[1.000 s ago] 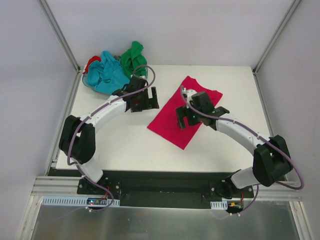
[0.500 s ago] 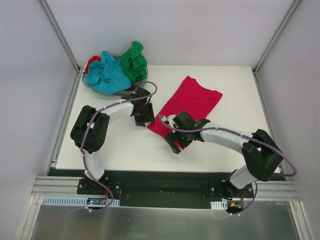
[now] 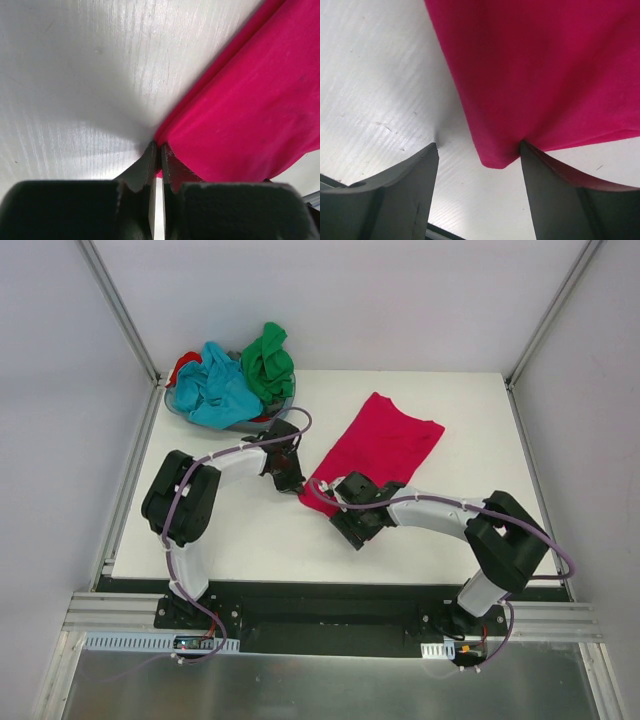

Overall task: Fold and stack the t-shirts
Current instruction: Grab one side of the 2/3 rectangular tshirt with both arms, then fold the long partially folded tshirt into a neat square

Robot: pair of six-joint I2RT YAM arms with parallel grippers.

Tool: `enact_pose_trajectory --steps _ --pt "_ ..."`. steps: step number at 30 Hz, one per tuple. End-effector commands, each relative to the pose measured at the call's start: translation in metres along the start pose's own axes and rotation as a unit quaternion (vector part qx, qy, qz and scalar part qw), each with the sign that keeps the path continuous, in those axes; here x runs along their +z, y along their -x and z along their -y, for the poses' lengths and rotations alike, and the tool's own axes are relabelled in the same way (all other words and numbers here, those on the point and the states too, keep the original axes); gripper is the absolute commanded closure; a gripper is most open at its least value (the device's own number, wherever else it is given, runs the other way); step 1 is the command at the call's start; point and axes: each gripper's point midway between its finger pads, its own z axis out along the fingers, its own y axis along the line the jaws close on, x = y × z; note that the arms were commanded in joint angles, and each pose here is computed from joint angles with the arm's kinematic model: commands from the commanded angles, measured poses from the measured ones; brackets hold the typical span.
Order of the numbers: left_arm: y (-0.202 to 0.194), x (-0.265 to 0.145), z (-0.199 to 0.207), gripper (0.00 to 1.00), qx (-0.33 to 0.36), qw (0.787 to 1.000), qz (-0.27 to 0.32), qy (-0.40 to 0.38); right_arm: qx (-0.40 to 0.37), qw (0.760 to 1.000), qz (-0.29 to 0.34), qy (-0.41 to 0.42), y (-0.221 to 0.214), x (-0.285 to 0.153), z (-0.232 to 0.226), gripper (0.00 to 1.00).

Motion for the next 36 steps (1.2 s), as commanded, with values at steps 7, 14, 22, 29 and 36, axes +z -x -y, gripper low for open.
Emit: enact_pose_trajectory --steps 7,14,22,29,36 --pt "-0.013 -0.027 -0.027 1.00 -0.005 0.999 0.020 0.037 0.000 0.999 -0.047 -0.005 -0.023 -0.004 -0.014 0.78" --pt "-0.024 -0.069 -0.048 1.00 -0.011 0.996 0.072 0.049 -0.034 0.989 0.005 0.143 -0.002 -0.041 -0.092 0.93" --pt "-0.035 -0.143 -0.093 1.00 -0.033 0.977 0.190 0.090 -0.039 0.904 0.060 0.422 0.034 -0.126 -0.197 0.99" --pt "-0.031 -0.208 -0.091 1.00 -0.037 0.957 0.284 0.045 -0.085 0.826 0.100 0.549 0.044 -0.192 -0.233 0.99" --pt "-0.025 -0.243 -0.074 1.00 -0.024 0.947 0.321 -0.004 -0.064 0.833 0.140 0.531 0.050 -0.208 -0.216 0.99"
